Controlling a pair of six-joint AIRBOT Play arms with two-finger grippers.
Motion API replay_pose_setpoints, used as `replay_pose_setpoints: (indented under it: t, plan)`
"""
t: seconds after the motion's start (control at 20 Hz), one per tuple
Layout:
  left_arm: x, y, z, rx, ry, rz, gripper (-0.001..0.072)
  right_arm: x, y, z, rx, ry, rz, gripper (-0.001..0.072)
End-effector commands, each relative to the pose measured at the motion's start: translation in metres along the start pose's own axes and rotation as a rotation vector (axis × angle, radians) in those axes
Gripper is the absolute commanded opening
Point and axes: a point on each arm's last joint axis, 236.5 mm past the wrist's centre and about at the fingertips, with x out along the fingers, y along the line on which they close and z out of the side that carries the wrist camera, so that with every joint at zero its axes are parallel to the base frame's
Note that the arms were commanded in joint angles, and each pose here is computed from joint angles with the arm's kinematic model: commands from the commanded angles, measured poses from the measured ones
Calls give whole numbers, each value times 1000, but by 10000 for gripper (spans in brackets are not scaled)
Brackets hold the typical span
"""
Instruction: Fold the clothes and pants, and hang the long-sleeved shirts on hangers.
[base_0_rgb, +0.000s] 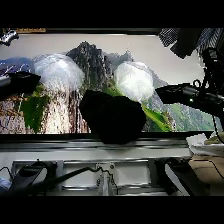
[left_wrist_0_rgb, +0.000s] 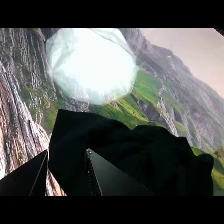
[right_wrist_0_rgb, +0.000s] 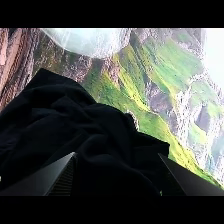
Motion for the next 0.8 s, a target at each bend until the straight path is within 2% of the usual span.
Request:
replay_pose_setpoints:
  t: [0.0, 0.25, 0.4, 0.5, 0.7, 0.75]
  plan:
    - [0, 0, 4, 0, -16, 1, 264, 0, 0, 0, -1, 0, 1, 574]
    - [10, 2, 11, -34, -33, -5, 264, 0, 0, 0, -1, -1, 1, 574]
    - [33, -7, -8, -69, 46, -62, 264, 0, 1, 1, 2, -3, 2, 573]
    - [54, -18, -51, 33, 168, -111, 265, -1, -1, 21, 11, -91, -3, 573]
    - [69, -60, -158, 120, 423, -236, 277, -5, -6, 47, 13, -198, -25, 573]
    - [69, -70, -184, 142, 481, -268, 369, -4, -6, 46, 14, -193, -25, 573]
